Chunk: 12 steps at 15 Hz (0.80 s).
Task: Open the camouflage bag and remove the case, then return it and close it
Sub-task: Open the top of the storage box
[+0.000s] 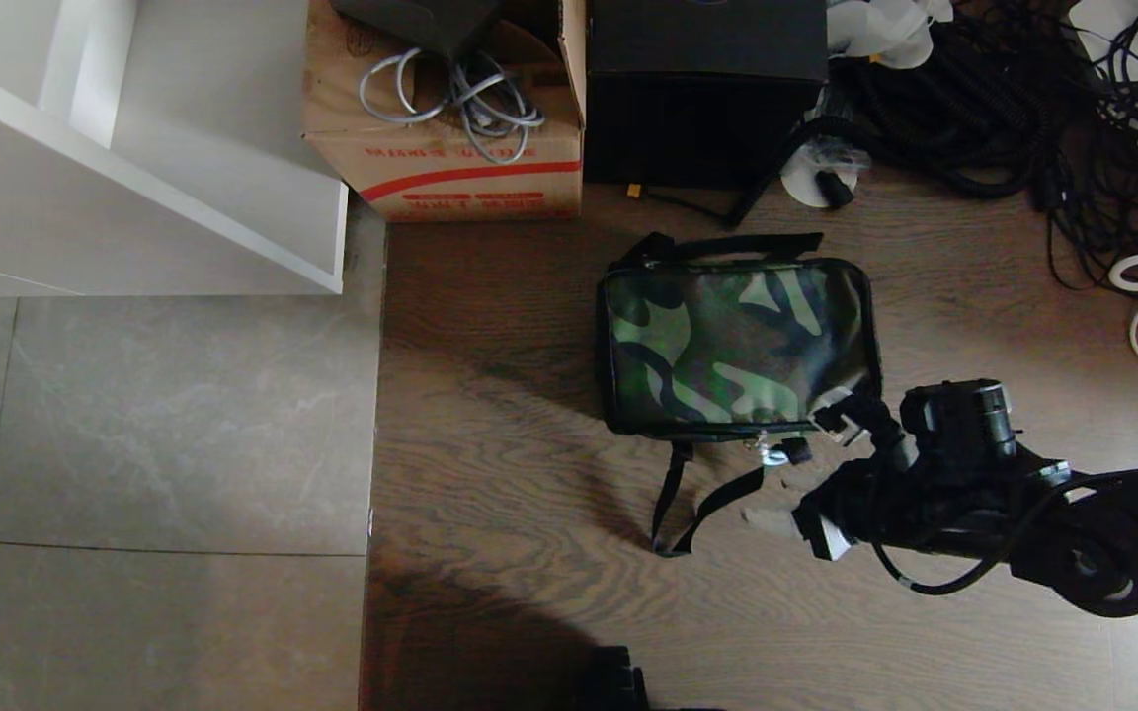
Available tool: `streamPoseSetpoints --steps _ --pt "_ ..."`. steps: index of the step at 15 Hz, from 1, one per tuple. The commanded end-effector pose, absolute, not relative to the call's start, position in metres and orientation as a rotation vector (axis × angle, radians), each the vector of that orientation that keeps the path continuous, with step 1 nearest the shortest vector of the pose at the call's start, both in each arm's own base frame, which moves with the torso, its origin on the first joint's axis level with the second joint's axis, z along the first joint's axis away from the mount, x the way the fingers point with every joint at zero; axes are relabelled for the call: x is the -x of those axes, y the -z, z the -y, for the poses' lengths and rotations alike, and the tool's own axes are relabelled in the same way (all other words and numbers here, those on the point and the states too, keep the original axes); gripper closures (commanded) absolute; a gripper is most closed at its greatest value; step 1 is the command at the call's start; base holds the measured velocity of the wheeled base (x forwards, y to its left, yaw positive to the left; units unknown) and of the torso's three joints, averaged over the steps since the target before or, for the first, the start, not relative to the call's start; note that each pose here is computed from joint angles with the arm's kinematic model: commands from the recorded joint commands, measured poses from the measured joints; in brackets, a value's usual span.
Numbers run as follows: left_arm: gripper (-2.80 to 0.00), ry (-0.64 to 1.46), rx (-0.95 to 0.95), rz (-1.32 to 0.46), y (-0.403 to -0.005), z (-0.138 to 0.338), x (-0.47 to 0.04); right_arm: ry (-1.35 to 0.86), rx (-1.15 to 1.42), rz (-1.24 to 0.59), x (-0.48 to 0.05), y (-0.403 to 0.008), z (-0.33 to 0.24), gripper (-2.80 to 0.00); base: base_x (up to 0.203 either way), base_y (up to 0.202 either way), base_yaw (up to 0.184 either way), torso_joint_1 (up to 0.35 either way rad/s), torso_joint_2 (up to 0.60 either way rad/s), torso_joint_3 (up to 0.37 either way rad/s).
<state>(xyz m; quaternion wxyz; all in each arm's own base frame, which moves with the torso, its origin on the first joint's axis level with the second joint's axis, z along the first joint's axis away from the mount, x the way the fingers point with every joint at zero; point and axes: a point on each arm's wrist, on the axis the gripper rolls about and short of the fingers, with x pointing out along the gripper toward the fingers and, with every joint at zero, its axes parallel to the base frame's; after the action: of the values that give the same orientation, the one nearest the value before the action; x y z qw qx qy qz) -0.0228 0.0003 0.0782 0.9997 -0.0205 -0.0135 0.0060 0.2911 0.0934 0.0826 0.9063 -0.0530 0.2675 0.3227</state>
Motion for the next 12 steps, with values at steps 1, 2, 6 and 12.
streamPoseSetpoints --steps 1,2,6,12 --pt "0.00 -0.013 0.042 0.020 -0.076 0.000 0.022 -0.658 0.113 -0.555 -0.304 -0.067 -0.096 -2.80 0.000 0.000 0.000 0.000 0.00 0.000" --pt "0.00 -0.013 0.042 0.020 -0.076 0.000 0.022 -0.631 0.122 -0.535 -0.311 -0.066 -0.097 -2.80 0.000 0.000 0.000 0.000 0.00 0.000" --pt "0.00 -0.012 0.042 0.020 -0.076 0.000 0.022 -0.529 0.142 -0.488 -0.325 -0.063 -0.092 -2.80 0.000 0.000 0.000 0.000 0.00 0.000" --pt "0.00 -0.013 0.042 0.020 -0.076 0.000 0.022 -0.528 0.122 -0.407 -0.339 -0.058 -0.098 -2.80 0.000 0.000 0.000 0.000 0.00 0.000"
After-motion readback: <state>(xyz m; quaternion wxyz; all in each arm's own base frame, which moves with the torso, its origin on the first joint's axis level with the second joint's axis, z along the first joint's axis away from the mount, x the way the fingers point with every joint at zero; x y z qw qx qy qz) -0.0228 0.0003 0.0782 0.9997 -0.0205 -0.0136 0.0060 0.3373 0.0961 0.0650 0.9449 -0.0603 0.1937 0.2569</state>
